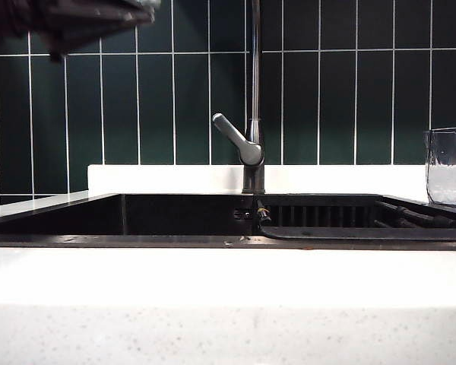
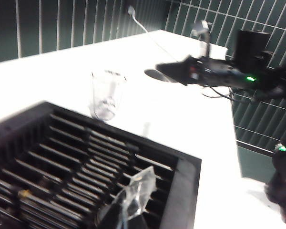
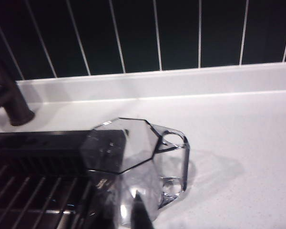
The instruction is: Pick up the mug next to the sink, go to the faucet to get some water, pour the water into the sink, and finally put the mug back to its place.
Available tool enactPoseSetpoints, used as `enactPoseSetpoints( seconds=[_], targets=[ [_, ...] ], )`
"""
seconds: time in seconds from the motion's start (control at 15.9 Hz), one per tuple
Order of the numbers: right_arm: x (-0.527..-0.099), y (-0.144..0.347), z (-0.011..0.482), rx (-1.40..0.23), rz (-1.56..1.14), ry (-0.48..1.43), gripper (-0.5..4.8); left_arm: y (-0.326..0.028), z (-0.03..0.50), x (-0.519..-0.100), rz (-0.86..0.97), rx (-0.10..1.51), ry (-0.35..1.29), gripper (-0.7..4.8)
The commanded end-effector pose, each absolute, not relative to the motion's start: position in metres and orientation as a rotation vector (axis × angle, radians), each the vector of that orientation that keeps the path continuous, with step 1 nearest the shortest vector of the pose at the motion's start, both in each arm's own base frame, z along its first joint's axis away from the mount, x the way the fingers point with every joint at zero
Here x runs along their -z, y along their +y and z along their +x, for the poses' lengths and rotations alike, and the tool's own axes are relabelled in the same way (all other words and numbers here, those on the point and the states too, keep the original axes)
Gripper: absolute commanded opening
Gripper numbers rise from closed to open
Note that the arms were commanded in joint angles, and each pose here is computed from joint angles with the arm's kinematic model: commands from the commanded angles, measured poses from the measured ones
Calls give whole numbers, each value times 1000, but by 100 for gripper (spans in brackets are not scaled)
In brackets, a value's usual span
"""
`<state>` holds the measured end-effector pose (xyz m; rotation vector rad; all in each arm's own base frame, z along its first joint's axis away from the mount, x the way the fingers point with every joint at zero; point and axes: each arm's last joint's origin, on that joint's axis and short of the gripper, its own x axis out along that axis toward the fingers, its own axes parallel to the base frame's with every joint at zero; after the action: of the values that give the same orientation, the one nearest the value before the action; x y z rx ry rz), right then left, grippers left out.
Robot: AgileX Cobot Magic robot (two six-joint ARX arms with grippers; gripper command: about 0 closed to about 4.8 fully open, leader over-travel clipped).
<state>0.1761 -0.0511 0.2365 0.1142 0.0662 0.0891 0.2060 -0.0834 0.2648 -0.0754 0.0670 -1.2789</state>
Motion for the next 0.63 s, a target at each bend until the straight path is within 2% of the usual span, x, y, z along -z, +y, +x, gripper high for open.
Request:
enactPoseSetpoints(
  seconds=[0.06,0.25,0.44,0.63],
  targets=[
    [-241,-44,157,-83,117,60,-8,-73,184,-280,31,1068,4,-6],
    [-245,-38,140,-85,108,13,-8,-58,145,-283,142,891,18,-6],
    [-247,-30,117,-65,83,-70,-9,-40,101,-272,91,671,-99,-6],
    [-241,-26,102,-41,87,-107,-9,-33,79,-255,26,623,-158,-6]
  ],
)
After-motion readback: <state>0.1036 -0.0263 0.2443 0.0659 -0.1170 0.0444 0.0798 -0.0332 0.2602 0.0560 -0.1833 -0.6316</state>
